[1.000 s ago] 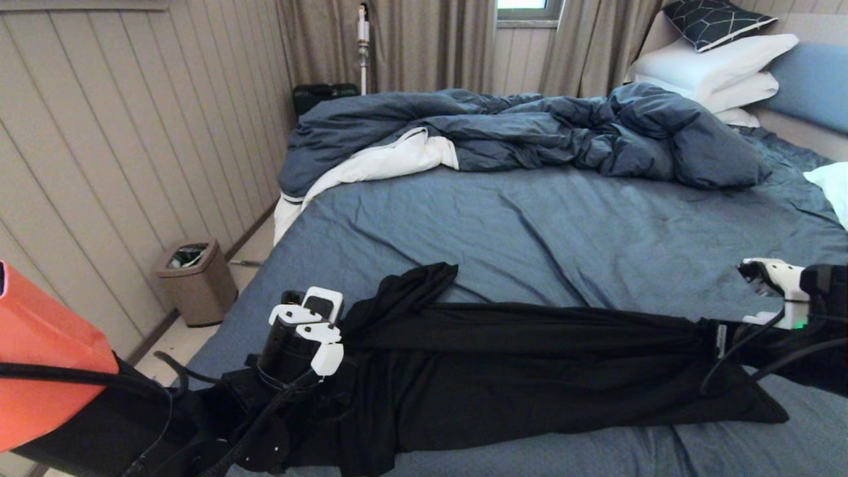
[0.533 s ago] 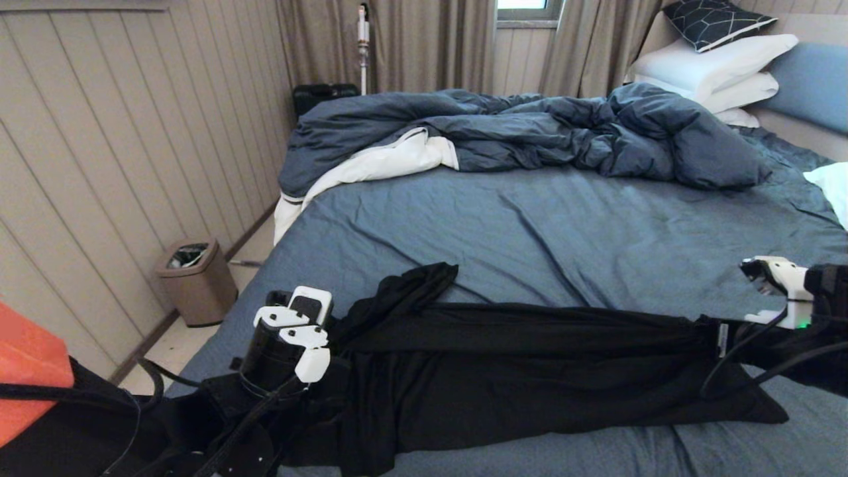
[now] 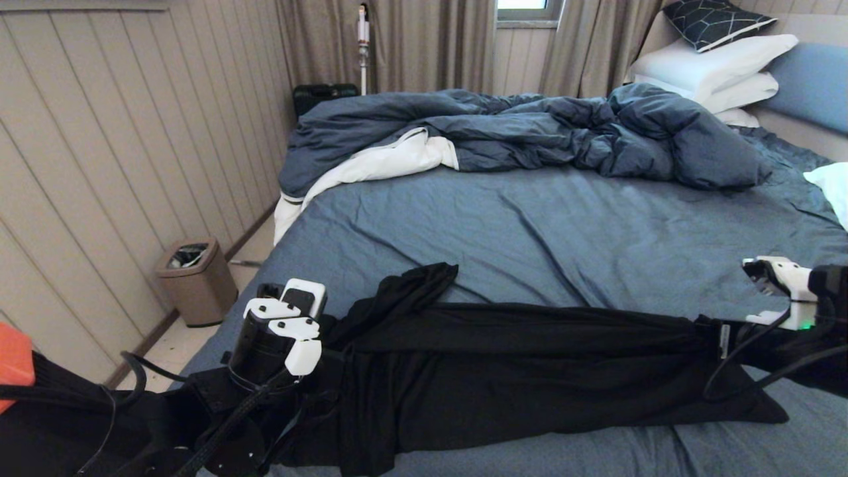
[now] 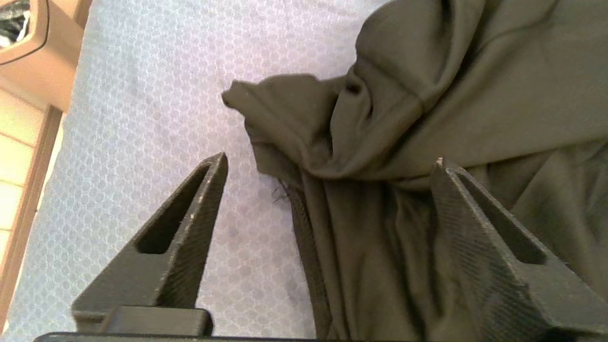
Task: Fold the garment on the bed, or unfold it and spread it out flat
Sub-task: Fold the black T-shirt
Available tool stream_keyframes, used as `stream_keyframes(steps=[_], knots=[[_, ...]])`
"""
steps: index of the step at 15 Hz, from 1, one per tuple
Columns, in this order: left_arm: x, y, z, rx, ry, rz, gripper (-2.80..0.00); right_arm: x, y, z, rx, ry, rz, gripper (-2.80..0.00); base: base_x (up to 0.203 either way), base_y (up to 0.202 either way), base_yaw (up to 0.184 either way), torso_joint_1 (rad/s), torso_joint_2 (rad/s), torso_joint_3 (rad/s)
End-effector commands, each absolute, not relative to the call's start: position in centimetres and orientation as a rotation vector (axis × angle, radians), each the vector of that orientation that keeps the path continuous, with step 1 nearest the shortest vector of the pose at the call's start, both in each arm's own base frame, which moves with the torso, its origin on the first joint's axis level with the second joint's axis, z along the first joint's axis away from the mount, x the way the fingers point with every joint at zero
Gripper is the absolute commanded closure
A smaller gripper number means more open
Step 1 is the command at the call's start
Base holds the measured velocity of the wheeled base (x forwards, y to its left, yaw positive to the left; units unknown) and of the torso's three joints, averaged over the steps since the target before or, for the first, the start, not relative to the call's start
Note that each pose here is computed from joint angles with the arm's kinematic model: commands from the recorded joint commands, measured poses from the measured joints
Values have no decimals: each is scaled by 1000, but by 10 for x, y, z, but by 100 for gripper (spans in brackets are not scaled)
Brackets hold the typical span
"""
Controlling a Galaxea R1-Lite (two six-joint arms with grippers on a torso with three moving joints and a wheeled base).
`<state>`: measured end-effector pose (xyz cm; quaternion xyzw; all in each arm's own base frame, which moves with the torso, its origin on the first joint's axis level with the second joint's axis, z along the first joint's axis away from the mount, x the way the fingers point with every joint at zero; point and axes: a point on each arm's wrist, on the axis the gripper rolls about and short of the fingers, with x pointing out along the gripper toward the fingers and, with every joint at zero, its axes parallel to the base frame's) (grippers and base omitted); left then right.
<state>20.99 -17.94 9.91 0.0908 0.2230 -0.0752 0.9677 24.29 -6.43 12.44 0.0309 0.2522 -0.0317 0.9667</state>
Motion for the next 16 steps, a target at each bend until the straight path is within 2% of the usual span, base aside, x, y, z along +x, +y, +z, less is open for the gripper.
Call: stream_keyframes(steps=[1, 4, 5, 11, 16], knots=[[210, -179, 103, 172, 437, -150, -280, 242, -64, 124, 63, 509, -59, 0, 0, 0, 0, 0, 0, 0], [209, -178, 105, 169, 433, -151, -280, 243, -65, 128, 66, 495, -63, 0, 0, 0, 0, 0, 0, 0], [209, -178, 105, 170, 436, -150, -280, 242, -64, 126, 67, 501, -64, -280, 0, 0, 0, 0, 0, 0], [214, -183, 113, 145, 439, -149, -280, 244, -64, 130, 62, 488, -61, -280, 0, 0, 0, 0, 0, 0], [242, -195, 154, 81, 371, -126, -280, 259, -69, 158, 160, 480, -81, -280, 0, 0, 0, 0, 0, 0]])
